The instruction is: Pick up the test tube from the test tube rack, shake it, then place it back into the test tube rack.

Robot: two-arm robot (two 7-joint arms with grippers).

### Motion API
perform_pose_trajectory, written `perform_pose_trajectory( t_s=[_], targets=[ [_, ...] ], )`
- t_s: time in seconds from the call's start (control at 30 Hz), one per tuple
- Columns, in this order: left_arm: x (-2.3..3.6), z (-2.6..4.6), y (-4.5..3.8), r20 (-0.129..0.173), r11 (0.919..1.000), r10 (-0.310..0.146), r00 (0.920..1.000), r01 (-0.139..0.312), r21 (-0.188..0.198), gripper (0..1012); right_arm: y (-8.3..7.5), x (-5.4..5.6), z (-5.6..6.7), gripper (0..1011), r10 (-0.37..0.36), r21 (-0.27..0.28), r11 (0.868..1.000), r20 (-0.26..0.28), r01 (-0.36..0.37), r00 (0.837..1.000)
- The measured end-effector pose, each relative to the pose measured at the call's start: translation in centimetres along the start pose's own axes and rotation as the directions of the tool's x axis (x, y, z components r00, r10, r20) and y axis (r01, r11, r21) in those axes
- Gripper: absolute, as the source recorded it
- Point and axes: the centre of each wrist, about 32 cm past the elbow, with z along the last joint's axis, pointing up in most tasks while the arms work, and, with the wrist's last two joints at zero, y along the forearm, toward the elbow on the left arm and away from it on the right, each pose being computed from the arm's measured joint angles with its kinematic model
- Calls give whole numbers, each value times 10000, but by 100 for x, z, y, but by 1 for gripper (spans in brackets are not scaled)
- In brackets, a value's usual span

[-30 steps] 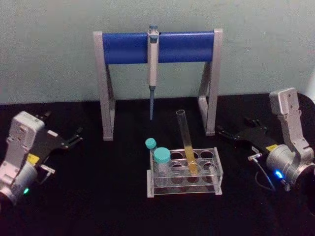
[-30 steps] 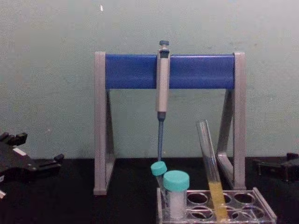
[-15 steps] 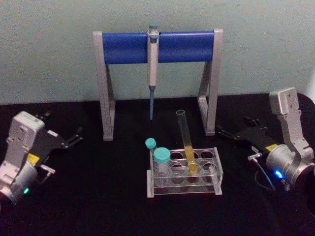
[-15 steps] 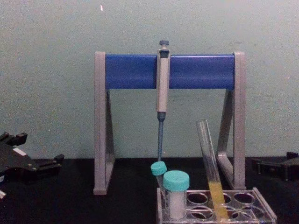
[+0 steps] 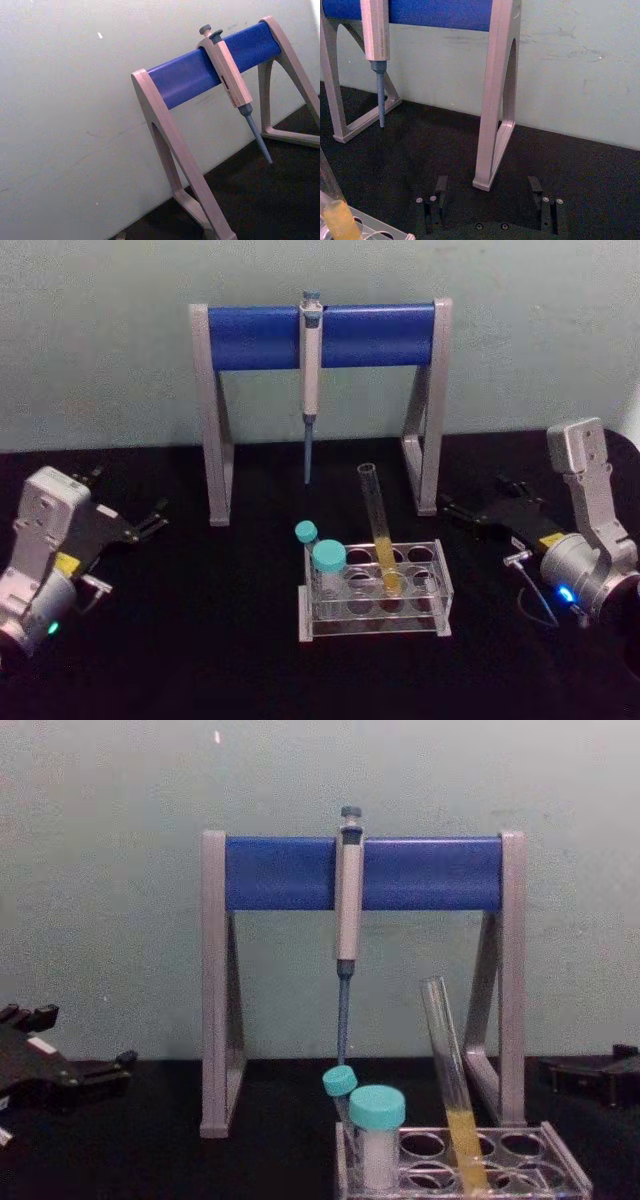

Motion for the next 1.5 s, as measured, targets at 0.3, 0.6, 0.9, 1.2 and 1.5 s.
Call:
perform_pose_trajectory(
  t_s=[0.3,0.6,0.9,1.2,1.5],
  targets=[
    [0,0,0,0,10000,-1,10000,1,0,1001,0,0,1,1000,-2,3,10000,2,2,10000],
    [0,0,0,0,10000,-1,10000,1,2,1001,0,0,0,1000,-1,3,10000,1,1,10000],
    [0,0,0,0,10000,0,10000,0,1,1001,0,0,0,1000,-1,1,10000,1,1,10000],
    [0,0,0,0,10000,-2,10000,2,1,1001,0,0,0,1000,-1,1,10000,1,1,10000],
    [0,0,0,0,10000,-1,10000,1,1,1001,0,0,0,1000,-1,1,10000,1,1,10000]
  ],
)
